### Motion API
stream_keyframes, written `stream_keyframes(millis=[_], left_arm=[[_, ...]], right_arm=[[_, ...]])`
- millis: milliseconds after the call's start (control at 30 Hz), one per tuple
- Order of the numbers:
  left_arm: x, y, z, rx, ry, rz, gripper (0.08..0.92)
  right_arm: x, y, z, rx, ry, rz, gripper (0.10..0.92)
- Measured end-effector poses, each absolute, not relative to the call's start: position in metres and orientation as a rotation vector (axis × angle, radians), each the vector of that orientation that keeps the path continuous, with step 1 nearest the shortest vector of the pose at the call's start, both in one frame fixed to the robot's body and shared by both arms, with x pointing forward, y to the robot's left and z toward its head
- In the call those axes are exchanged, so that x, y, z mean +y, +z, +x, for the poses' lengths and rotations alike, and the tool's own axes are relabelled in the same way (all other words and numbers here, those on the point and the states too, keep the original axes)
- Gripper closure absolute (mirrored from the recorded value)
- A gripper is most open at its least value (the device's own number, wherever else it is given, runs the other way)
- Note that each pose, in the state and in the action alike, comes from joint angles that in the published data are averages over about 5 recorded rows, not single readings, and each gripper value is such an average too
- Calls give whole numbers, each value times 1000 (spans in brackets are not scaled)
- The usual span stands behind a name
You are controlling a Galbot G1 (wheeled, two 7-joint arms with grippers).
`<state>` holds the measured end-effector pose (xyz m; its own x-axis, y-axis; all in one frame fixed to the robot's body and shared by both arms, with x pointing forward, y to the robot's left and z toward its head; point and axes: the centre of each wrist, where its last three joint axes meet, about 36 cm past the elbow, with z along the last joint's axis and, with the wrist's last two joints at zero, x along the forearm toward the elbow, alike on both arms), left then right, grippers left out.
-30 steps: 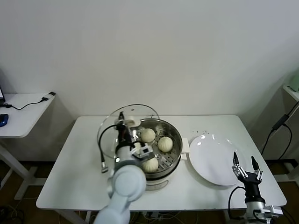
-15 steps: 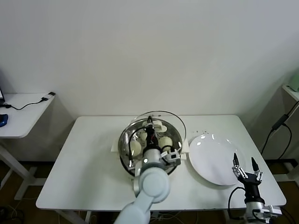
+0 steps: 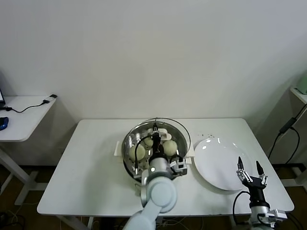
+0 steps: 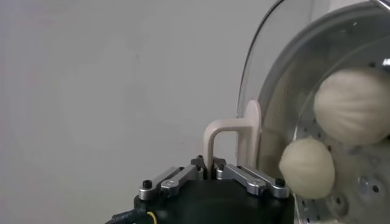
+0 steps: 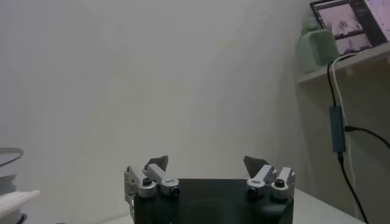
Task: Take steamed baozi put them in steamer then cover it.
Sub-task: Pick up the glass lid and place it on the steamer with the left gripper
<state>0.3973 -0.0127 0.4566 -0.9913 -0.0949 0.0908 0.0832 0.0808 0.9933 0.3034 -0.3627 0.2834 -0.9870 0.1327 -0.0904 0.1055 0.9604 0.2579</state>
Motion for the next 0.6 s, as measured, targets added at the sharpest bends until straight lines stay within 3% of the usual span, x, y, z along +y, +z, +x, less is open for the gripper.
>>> stream_keyframes(millis=[600], left_arm=[[-9, 443, 393, -2136, -2078, 42, 849]], right_arm=[[-359, 281, 305, 3004, 391, 169, 200]])
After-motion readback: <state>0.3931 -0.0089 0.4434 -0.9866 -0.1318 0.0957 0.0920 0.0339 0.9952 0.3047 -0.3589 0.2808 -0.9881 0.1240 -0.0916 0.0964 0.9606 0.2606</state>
